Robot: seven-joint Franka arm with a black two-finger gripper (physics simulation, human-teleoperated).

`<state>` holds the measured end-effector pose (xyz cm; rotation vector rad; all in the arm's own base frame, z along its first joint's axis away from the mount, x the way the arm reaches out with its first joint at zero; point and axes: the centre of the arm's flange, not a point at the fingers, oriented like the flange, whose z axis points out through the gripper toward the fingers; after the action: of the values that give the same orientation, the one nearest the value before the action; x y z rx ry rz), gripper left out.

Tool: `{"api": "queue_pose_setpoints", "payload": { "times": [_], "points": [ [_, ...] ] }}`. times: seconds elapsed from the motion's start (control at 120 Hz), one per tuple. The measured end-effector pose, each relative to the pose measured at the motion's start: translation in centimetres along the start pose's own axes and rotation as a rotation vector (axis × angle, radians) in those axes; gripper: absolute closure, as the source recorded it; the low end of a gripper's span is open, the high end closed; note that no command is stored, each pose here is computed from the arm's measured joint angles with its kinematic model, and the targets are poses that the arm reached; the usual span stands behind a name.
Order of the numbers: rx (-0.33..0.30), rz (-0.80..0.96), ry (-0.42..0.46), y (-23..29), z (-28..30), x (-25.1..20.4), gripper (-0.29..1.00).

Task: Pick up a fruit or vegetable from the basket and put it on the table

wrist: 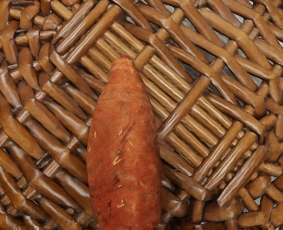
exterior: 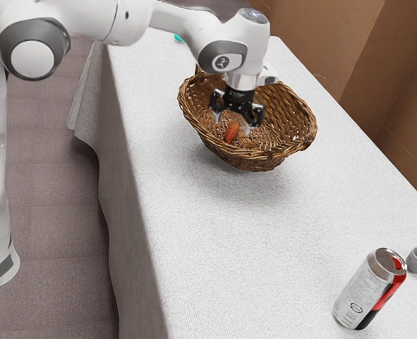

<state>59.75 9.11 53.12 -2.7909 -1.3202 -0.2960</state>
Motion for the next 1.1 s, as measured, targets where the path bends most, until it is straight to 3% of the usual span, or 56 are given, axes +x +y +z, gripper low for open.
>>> {"api": "queue_pose_setpoints", "payload": {
  "times": [0.208,0.392,1.008,1.1],
  "points": [
    [-0.018,-0.056,0.003,-1.5,-0.1,1.1,0.03],
    [-0.025,-0.073,0.006,-1.5,0.3,1.3,0.13],
    [-0.014,-0.102,-0.003,-1.4,2.8,1.0,0.28],
    [-0.015,-0.105,0.002,-1.3,2.8,1.0,0.43]
  ]
}}
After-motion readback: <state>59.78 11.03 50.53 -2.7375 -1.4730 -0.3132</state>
